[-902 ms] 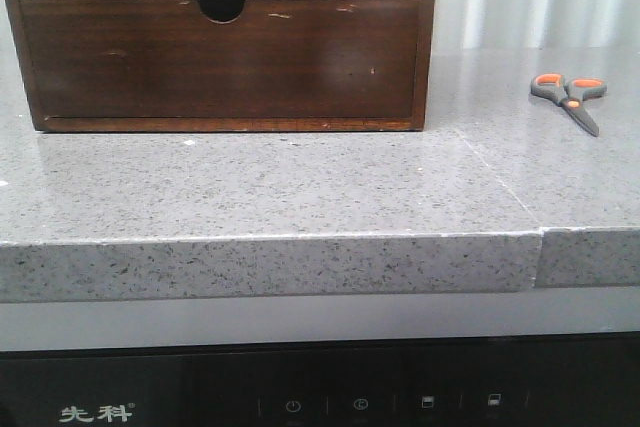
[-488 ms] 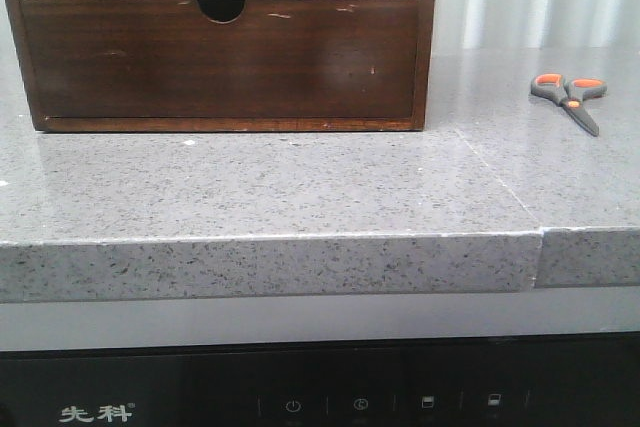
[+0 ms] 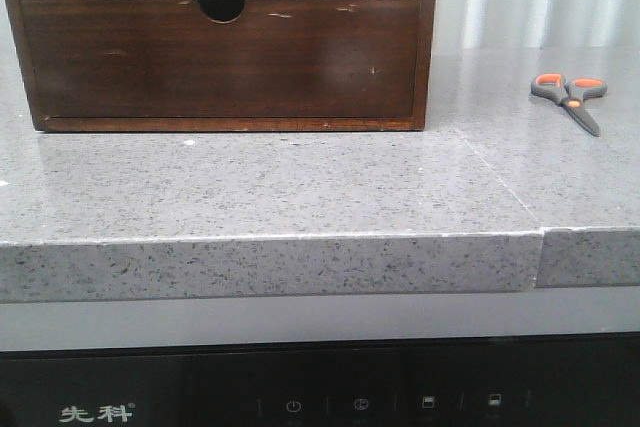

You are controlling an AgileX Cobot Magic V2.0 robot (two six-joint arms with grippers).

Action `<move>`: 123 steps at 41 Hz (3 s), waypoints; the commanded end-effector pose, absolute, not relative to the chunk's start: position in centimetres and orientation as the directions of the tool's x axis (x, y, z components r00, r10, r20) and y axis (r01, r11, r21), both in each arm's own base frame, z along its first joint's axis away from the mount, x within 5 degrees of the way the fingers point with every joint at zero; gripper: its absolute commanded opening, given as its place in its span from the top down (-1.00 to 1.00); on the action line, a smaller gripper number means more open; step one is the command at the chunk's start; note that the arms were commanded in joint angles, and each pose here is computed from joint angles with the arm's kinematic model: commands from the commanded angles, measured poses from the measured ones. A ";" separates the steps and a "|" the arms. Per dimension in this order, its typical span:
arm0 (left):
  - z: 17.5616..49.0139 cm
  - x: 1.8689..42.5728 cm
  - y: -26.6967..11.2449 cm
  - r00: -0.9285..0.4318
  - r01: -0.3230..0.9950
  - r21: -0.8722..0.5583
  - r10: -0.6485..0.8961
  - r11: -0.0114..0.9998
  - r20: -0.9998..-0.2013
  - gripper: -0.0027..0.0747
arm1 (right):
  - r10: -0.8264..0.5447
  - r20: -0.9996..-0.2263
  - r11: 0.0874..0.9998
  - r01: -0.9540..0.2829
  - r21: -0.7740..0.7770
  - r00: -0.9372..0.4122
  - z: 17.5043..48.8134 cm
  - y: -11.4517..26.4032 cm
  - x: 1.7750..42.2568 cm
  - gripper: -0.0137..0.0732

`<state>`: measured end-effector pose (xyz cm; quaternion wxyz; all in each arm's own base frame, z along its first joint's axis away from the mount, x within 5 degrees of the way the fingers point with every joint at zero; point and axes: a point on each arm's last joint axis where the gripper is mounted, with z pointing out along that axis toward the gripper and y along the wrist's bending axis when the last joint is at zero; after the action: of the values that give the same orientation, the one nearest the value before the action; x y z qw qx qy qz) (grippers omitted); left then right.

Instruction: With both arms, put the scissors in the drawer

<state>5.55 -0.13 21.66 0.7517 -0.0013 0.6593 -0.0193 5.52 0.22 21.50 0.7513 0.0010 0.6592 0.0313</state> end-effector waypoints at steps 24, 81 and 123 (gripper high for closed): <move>40.4 2.1 -0.2 0.089 0.054 -0.030 -0.035 0.998 -0.995 0.98 | -0.017 -0.997 1.000 -0.023 -0.016 -0.081 37.3 0.0 3.5 0.84; 36.6 6.5 -1.3 -0.257 0.110 -0.184 -0.150 0.977 -0.955 -0.53 | -0.123 -0.906 0.991 0.002 -0.136 -0.404 35.5 -0.6 7.4 -0.78; 34.2 18.3 -5.8 -0.591 0.162 -0.908 -0.699 0.387 -0.404 -0.53 | -0.115 -0.907 0.992 -0.002 -0.125 -0.404 35.5 -0.5 7.4 -0.78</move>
<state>17.27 -5.32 33.47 0.4241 -0.1881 0.7437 -0.4813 6.99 -0.50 34.26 0.5137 -0.0306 0.8561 -0.0475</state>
